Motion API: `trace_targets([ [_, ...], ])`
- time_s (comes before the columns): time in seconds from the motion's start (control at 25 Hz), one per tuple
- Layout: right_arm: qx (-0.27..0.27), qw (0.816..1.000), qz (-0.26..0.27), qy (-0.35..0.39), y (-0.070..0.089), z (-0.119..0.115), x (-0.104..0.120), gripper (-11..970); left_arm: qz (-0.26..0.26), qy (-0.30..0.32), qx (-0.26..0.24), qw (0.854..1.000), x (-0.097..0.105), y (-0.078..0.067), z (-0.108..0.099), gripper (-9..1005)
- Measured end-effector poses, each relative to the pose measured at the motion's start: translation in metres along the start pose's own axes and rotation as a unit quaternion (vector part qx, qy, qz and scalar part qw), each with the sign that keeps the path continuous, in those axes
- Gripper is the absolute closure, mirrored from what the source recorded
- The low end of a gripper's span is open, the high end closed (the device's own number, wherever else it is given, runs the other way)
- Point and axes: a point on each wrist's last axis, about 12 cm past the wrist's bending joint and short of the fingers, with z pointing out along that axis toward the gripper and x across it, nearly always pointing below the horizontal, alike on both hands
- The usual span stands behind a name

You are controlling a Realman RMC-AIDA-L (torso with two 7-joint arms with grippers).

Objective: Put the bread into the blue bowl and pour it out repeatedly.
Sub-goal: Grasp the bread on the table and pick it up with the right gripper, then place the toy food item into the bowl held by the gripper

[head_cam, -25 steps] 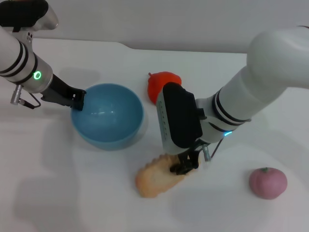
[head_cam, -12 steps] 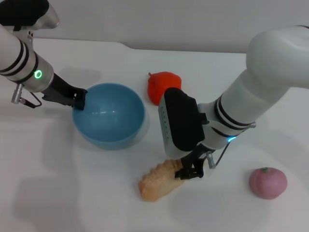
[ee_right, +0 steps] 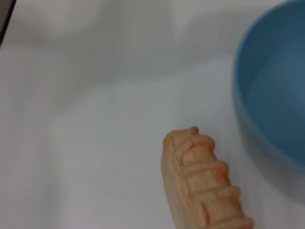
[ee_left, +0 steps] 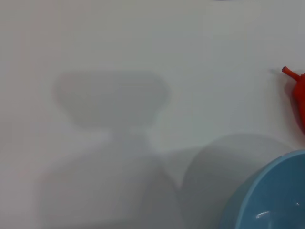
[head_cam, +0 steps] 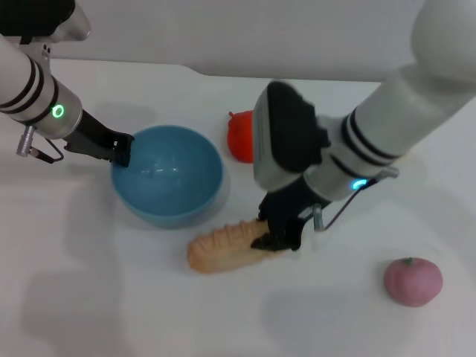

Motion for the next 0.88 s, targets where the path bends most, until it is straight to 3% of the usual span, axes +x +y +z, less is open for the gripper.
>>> trace_targets([
  [0.36,-0.027,0.99,0.017,-0.139,-0.004,-0.048,-0.01,716,0.007,0.008,-0.001,1.0,0.0,-0.002,-0.001,960],
  [0.56,0.051,0.957,0.031,-0.285,-0.012,-0.074,0.002,737,0.007,0.021,0.008,1.0,0.003,-0.006,0.001,961],
  [0.72,0.111,0.93,0.028,-0.35,-0.012,-0.073,0.017,741,0.009,0.039,0.027,0.999,0.005,-0.013,0.001,961],
  [0.88,0.116,0.93,0.051,-0.346,-0.01,-0.06,0.027,747,0.006,0.04,0.06,0.997,0.004,-0.022,0.0,961],
])
